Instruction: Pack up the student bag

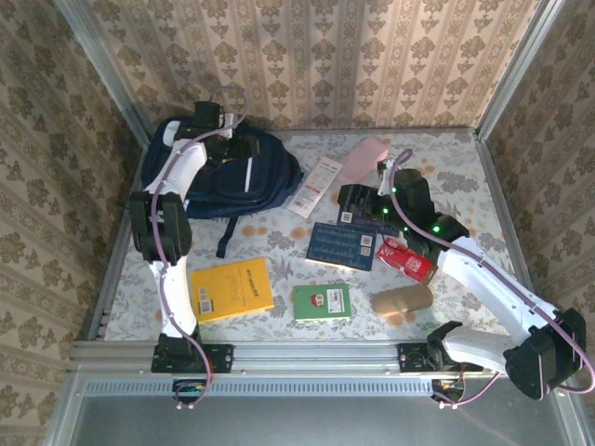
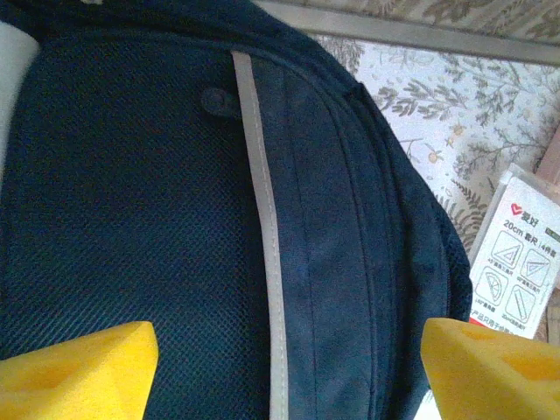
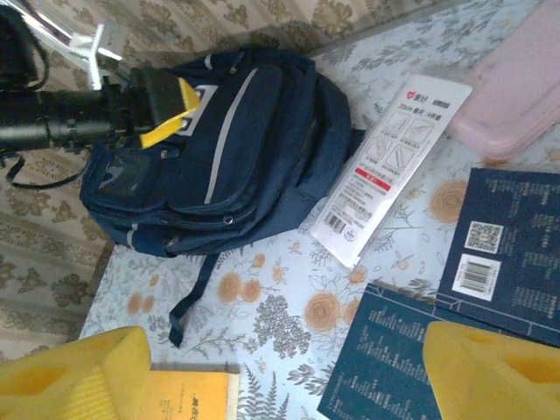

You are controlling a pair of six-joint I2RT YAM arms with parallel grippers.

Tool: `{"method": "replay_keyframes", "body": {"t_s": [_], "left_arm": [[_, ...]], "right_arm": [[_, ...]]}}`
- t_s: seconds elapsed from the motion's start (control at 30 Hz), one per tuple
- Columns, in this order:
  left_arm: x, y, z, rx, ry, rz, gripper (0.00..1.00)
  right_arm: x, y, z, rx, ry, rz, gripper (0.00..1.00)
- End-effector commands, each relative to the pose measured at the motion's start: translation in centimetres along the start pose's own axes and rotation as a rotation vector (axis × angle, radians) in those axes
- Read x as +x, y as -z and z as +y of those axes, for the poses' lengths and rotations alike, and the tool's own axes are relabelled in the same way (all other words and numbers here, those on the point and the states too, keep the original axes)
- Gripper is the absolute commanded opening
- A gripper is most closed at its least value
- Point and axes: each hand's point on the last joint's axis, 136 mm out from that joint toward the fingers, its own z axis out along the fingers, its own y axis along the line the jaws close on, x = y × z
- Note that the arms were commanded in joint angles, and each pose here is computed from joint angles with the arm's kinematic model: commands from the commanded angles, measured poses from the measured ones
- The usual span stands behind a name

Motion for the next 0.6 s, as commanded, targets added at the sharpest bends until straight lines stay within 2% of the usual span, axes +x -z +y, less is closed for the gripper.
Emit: {"method": "replay_keyframes", "body": {"t_s": [0.0,0.4,0.57], "left_arm": [[0.0,-0.1,-1.7,0.112,0.022,0.041,0.77],[1.1,-5.1,-1.2,0.197,0.104,0.103,0.65],[0.8,-5.8,-2.1,0.257,0.122,0.095,0.50]], "right_arm": [[0.4,-0.9,0.6,-0.036,-0.017,0.040,0.80],[0.1,-1.2,0.0,-0.004,0.029,0.049,0.76],[0.4,-1.8,-0.7,0.015,0.036,0.057,0.69]]}}
